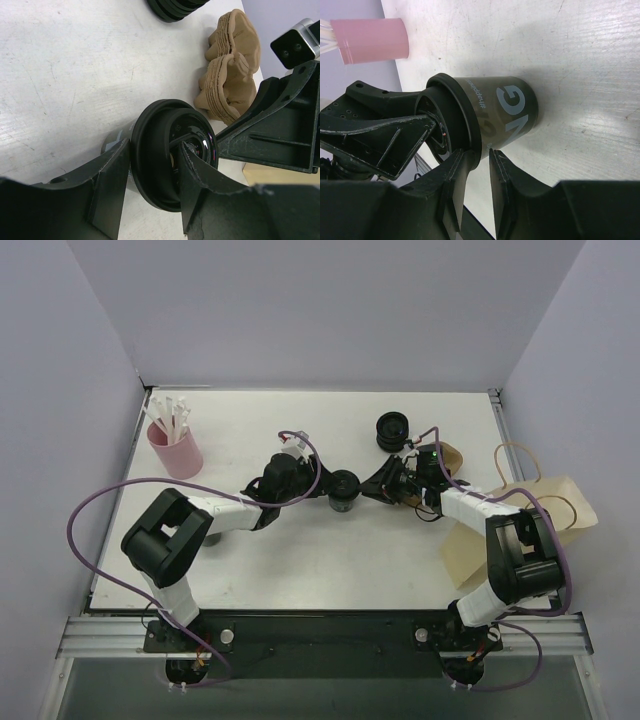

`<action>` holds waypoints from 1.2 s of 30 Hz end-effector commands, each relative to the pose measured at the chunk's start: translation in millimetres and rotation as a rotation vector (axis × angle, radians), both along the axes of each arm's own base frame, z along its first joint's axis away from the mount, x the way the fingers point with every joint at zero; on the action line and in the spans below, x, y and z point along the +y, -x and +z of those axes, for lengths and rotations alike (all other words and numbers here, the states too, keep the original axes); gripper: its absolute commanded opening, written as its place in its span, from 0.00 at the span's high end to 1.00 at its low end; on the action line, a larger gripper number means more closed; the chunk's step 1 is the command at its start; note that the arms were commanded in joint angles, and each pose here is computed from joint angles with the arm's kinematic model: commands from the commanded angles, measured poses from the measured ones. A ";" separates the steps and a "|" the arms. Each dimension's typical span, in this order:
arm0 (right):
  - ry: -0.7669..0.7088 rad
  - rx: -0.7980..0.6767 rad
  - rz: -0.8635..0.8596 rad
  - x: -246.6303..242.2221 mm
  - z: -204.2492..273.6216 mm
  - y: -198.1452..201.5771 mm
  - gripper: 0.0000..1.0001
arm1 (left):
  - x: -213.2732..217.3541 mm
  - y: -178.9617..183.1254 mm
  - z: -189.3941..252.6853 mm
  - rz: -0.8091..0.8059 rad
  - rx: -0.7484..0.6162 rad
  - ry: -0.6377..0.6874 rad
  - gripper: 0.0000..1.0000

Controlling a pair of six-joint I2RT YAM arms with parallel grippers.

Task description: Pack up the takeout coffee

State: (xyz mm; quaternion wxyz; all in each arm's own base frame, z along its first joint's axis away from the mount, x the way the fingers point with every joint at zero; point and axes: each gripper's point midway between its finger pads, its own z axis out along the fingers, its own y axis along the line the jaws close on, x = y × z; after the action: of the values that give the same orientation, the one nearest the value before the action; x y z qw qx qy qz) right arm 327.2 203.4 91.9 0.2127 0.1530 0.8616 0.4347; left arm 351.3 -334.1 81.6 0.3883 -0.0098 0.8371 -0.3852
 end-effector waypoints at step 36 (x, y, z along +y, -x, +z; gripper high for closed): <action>-0.036 -0.047 0.021 7.1 22.6 -7.0 0.73 | 133.9 150.0 -187.6 -0.051 0.626 -0.672 0.51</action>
State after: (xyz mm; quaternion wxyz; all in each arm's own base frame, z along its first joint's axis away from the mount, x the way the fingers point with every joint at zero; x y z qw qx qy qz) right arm 328.0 204.4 94.6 0.2109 0.1530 0.8606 0.4376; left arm 351.6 -334.0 81.2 0.3886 -0.0104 0.8373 -0.3844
